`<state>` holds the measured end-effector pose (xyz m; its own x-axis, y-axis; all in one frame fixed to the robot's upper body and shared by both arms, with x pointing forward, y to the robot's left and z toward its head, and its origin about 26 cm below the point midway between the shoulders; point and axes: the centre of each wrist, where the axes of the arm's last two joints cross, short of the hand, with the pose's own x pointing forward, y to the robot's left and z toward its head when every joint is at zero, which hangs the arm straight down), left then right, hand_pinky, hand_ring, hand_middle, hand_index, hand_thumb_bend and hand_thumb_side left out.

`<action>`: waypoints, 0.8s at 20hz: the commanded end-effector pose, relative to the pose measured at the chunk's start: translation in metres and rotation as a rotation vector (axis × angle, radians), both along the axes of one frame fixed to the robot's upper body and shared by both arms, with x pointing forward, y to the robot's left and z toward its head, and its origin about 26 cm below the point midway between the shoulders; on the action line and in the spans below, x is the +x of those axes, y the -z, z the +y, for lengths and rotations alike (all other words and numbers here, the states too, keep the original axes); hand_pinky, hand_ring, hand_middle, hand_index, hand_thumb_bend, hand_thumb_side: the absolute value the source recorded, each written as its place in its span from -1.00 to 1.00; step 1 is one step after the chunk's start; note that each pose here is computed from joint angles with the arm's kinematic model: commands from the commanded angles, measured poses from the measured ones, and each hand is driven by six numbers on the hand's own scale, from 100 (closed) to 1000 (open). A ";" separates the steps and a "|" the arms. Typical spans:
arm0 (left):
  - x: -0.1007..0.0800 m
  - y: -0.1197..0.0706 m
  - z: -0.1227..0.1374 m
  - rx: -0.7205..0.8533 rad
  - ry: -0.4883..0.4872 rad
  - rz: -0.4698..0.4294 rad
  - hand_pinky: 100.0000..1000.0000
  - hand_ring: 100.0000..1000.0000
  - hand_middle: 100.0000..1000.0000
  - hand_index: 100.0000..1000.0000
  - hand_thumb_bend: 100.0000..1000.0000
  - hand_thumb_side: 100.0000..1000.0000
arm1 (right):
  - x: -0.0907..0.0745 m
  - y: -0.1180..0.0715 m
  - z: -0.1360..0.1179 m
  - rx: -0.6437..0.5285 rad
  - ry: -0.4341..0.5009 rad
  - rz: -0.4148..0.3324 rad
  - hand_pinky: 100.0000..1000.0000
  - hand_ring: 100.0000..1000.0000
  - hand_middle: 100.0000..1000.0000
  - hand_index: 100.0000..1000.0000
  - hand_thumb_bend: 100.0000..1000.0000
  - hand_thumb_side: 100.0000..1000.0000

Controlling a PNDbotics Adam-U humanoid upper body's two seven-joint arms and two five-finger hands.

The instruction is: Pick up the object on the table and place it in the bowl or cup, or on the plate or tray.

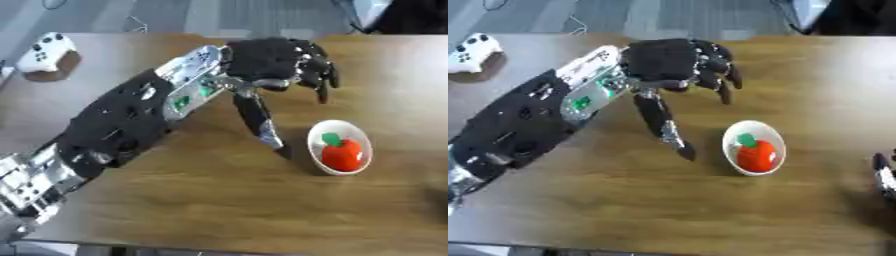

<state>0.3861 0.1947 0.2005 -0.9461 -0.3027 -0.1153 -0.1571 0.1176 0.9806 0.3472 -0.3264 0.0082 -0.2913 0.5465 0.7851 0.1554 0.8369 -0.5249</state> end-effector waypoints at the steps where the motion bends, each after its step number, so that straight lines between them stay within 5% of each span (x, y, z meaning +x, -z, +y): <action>1: -0.009 -0.010 0.013 -0.071 -0.031 0.089 0.87 0.48 0.39 0.30 0.31 0.28 | 0.003 -0.019 0.005 0.000 -0.029 -0.053 -0.81 -0.20 0.07 0.35 -0.14 -0.09; 5: -0.017 -0.005 0.022 -0.135 -0.063 0.218 0.98 0.50 0.36 0.28 0.36 0.29 | 0.003 -0.028 0.009 0.000 -0.050 -0.070 -0.80 -0.20 0.07 0.35 -0.14 -0.07; 16: -0.049 0.019 0.069 -0.314 -0.221 0.390 1.00 0.55 0.28 0.24 0.51 0.31 | 0.010 -0.048 0.035 0.024 -0.206 -0.099 -0.77 -0.19 0.08 0.34 -0.15 -0.06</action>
